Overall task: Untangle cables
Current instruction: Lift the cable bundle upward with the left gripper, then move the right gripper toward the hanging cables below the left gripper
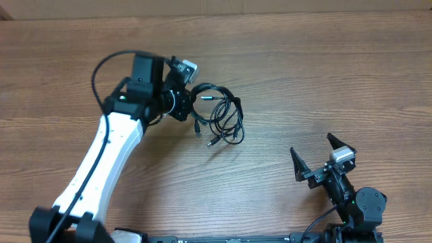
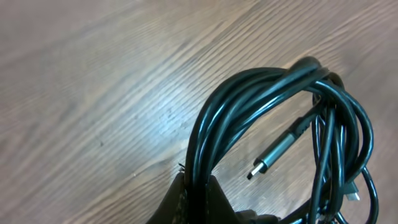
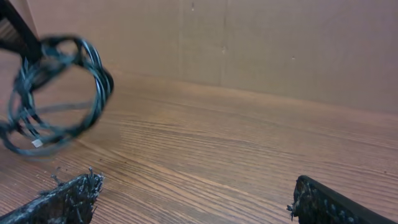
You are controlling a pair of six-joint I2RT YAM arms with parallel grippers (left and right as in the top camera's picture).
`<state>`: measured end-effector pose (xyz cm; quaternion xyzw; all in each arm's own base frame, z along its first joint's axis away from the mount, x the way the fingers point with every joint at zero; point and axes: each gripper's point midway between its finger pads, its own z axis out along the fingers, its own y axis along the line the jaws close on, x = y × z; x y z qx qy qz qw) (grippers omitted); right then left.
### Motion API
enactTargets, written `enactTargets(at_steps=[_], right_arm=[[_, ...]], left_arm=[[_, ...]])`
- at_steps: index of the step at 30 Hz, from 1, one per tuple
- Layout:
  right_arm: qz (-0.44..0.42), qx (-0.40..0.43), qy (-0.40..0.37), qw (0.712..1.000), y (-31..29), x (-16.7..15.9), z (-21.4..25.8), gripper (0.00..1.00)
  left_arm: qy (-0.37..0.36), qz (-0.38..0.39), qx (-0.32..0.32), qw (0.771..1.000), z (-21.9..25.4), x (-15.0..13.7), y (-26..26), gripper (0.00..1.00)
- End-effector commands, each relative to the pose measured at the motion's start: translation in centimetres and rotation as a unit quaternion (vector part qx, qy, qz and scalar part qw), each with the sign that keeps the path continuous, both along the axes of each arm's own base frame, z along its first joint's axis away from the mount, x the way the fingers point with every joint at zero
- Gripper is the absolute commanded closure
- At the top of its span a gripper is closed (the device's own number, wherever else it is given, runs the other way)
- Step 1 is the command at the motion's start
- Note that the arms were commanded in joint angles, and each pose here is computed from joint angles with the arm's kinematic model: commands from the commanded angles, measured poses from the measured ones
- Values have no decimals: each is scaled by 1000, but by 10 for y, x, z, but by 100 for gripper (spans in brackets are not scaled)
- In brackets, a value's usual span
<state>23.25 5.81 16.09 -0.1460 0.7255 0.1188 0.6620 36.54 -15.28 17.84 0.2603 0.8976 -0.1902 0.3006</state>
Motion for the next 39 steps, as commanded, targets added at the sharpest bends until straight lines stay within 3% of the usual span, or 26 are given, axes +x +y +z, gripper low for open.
enactTargets(at_steps=[1,10,13,20,28,39], right_arm=[[-5,-4,-3,1000,-2,-1,6,0],[-5,-1,-13,1000,-2,0,11,0],[-1,68,-25,997,1,-1,30,0],[101,122,-23,987,32,-25,72,0],[89,136,65,984,33,-36,105,0],[72,119,302,943,33,-32,119,0]], left_arm=[[-41,-52,-8,998,33,-9,-8,96],[-67,-133,-48,988,63,-42,-23,96],[-75,-147,-63,984,72,-48,-28,96],[-95,-175,-82,976,85,-55,-33,96],[-108,-208,-125,964,99,-63,-39,96],[-113,-201,-141,963,105,-59,-37,96]])
